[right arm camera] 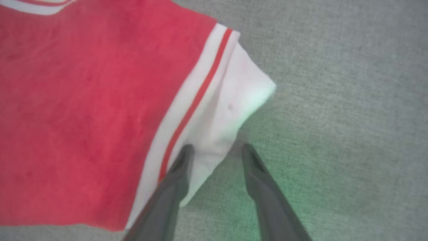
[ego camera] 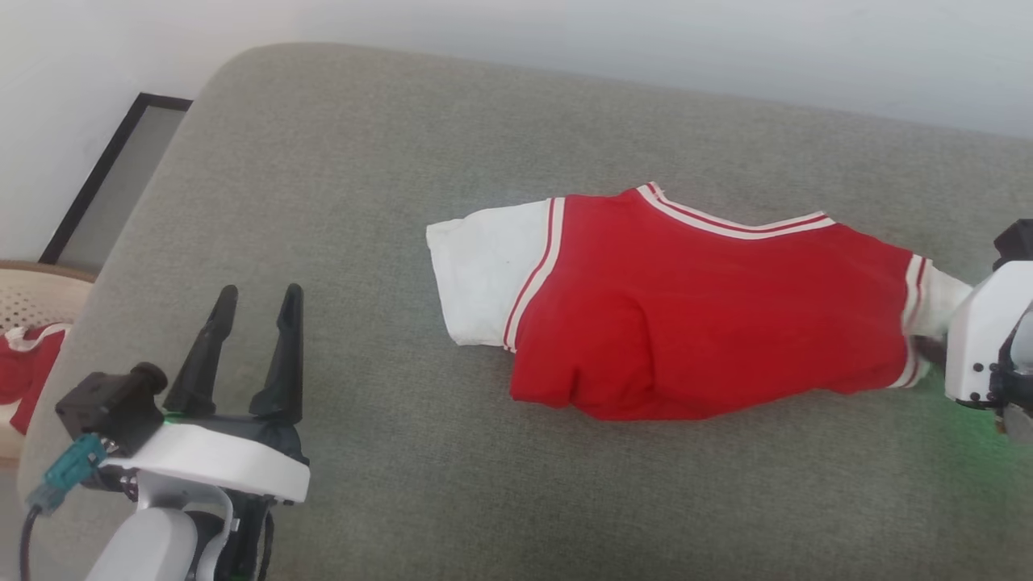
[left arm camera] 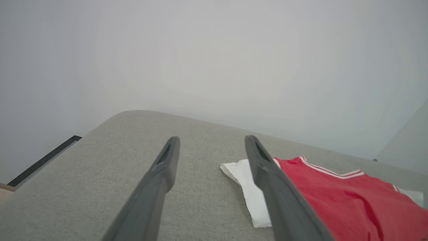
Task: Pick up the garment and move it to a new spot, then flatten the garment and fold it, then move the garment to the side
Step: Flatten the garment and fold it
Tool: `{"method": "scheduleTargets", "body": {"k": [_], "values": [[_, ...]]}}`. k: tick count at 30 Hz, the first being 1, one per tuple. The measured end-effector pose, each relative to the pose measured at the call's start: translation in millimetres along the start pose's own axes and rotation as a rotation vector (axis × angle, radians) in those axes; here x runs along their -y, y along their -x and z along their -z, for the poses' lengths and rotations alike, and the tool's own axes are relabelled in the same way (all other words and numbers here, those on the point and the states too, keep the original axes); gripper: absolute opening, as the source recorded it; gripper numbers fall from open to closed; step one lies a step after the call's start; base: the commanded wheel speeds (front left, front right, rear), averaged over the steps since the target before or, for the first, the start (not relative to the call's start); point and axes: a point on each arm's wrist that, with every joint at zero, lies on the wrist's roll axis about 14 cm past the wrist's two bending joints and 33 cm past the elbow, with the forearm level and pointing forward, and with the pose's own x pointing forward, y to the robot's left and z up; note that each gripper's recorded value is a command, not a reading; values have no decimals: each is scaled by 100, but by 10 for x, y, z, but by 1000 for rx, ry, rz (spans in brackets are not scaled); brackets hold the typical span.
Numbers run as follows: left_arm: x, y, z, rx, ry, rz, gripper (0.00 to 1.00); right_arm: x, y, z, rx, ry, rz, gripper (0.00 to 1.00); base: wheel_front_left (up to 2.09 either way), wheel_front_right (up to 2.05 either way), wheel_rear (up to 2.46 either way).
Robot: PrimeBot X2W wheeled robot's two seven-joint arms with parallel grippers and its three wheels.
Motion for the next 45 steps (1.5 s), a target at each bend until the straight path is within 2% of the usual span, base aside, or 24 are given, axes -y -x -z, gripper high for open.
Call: {"method": "scheduleTargets", "body": {"k": [4, 11, 19, 25, 31, 35, 41, 45], "values": [[40, -76, 6, -37, -12, 32, 100, 39, 74, -30, 28, -11, 7, 100, 0, 0, 0], [202, -305, 2, -131, -18, 119, 100, 70, 345, -309, 202, -29, 5, 100, 0, 0, 0], [522, -734, 66, -269, -83, 247, 100, 166, 772, -611, 481, -84, 24, 100, 0, 0, 0], [696, -1115, 228, -411, -126, 291, 100, 271, 1115, -782, 708, -120, 67, 100, 0, 0, 0], [702, -1394, 673, -633, -165, 270, 100, 338, 1360, -855, 890, -98, 123, 100, 0, 0, 0], [623, -1466, 1079, -810, -177, 221, 100, 361, 1367, -803, 945, -105, 143, 100, 0, 0, 0], [450, -1381, 1671, -1077, -164, 111, 100, 483, 1240, -615, 910, -134, 179, 100, 0, 0, 0], [407, -1362, 1803, -1169, -149, 58, 100, 537, 1170, -552, 879, -145, 190, 100, 0, 0, 0]]}}
